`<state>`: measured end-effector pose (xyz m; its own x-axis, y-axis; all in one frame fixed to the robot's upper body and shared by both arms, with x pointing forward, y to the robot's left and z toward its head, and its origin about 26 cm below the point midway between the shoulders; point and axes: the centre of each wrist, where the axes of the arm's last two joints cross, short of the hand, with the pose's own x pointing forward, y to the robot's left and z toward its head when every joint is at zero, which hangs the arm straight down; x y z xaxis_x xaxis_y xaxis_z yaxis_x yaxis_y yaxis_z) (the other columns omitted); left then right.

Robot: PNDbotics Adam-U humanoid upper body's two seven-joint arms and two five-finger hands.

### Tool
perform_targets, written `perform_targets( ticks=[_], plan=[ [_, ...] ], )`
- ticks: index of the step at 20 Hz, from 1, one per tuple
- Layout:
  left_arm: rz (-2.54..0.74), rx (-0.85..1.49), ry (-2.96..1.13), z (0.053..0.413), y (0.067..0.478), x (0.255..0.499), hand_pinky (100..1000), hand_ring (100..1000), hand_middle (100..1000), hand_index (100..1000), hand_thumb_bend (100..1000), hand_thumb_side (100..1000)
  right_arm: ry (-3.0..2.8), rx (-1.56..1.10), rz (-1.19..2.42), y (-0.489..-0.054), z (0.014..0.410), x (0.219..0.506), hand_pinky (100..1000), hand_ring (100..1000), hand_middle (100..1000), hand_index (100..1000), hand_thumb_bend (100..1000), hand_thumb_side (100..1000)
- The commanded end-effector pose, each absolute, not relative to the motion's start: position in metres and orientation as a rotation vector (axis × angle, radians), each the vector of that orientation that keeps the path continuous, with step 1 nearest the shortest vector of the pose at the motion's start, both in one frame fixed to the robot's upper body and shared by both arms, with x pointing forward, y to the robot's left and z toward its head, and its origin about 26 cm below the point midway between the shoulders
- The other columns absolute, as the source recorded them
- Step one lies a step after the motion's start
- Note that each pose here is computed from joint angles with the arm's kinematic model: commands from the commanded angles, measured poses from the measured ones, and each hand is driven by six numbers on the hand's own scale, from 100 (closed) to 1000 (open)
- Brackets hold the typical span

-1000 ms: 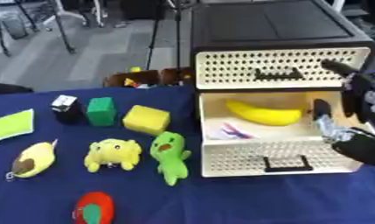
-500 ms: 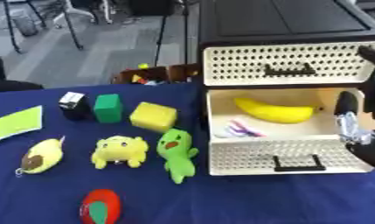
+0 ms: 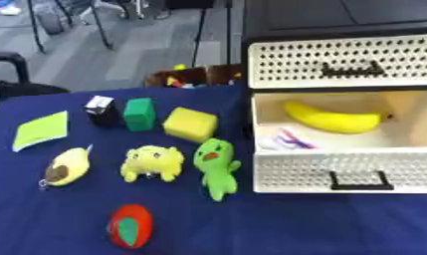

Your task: Pick up objects from table and place into drawer.

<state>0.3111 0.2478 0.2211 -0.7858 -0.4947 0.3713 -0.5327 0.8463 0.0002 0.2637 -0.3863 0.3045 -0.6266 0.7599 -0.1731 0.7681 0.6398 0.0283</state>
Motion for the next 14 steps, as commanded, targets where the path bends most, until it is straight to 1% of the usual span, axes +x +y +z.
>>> perform_targets(
  ticks=[1,3,4,5,7,9,10,11,14],
  plan=[
    [0.040,0.933,-2.635,0.239,0.261,0.309,463,752,757,921,344,780,2.612,0.984,0.059,-0.393,0.317,0.257,432,651,611,831,100,853],
    [-0.046,1.050,-2.589,0.248,0.269,0.308,472,766,774,935,394,777,2.608,0.934,0.063,-0.394,0.316,0.257,451,668,630,830,100,857],
    [-0.095,1.118,-2.562,0.253,0.273,0.308,477,774,785,949,390,786,2.609,0.913,0.063,-0.394,0.315,0.257,455,667,629,826,100,850],
    [-0.144,1.183,-2.534,0.259,0.277,0.307,484,781,792,953,441,776,2.609,0.896,0.064,-0.395,0.314,0.257,457,666,627,825,100,848],
    [-0.248,1.317,-2.466,0.272,0.286,0.305,504,797,810,963,455,766,2.611,0.875,0.071,-0.395,0.312,0.257,455,660,624,818,100,833],
    [-0.388,1.436,-2.377,0.284,0.293,0.302,539,824,843,990,475,796,2.618,0.867,0.081,-0.396,0.309,0.257,453,656,623,815,100,826],
    [-0.472,1.478,-2.326,0.289,0.295,0.302,558,843,862,1000,477,830,2.622,0.867,0.085,-0.396,0.307,0.257,450,651,622,813,100,818],
    [-0.561,1.507,-2.268,0.293,0.298,0.302,582,858,877,1000,480,860,2.628,0.868,0.091,-0.396,0.306,0.258,448,647,619,810,100,810],
    [-0.818,1.548,-2.084,0.301,0.309,0.310,624,886,914,1000,483,904,2.643,0.876,0.103,-0.395,0.302,0.259,446,641,617,808,100,809]
  ],
)
